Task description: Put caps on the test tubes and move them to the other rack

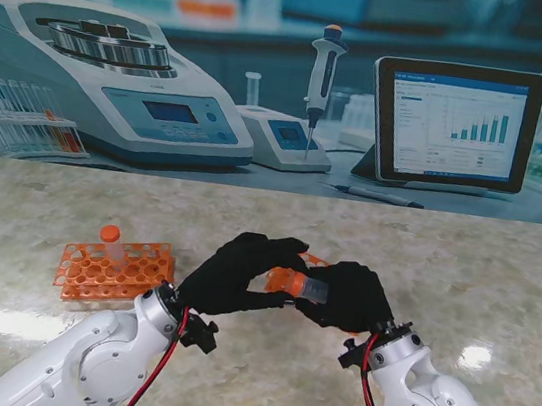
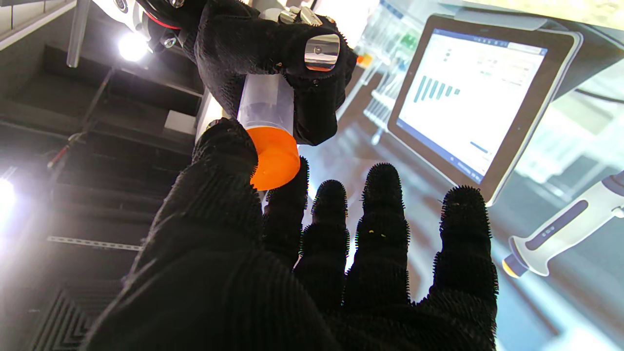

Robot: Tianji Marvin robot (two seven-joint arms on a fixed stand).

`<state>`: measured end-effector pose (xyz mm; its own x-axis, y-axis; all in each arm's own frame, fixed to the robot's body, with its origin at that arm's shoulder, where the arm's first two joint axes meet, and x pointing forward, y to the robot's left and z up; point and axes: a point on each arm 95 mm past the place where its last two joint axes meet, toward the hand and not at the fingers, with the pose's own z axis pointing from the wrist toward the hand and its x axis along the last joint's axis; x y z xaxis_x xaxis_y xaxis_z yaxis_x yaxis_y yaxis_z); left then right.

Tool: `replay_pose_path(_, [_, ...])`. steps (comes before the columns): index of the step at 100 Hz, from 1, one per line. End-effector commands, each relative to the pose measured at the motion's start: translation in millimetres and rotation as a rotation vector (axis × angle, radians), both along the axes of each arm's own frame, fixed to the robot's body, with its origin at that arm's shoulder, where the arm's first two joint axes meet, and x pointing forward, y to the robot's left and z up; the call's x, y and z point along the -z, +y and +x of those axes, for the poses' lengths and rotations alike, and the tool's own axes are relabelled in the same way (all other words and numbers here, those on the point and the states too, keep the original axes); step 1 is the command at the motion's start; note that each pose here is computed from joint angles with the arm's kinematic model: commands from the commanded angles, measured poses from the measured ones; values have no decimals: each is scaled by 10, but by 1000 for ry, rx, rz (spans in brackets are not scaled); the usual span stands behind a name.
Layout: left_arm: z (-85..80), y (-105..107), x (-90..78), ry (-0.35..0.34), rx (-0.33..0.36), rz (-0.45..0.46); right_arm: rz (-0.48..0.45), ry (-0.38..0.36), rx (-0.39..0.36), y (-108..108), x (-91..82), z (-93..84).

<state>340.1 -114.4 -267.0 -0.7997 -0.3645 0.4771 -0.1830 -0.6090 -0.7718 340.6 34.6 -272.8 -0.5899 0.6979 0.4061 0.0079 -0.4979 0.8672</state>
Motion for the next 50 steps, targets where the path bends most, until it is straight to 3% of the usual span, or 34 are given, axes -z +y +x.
replay_pose_path(1, [-7,-31,13,9,8,3,8,2,-1,23,-5,-22])
replay_pose_path(50, [-2,-92,12,13,22,-18,9,-1,-2,17,-7,-31])
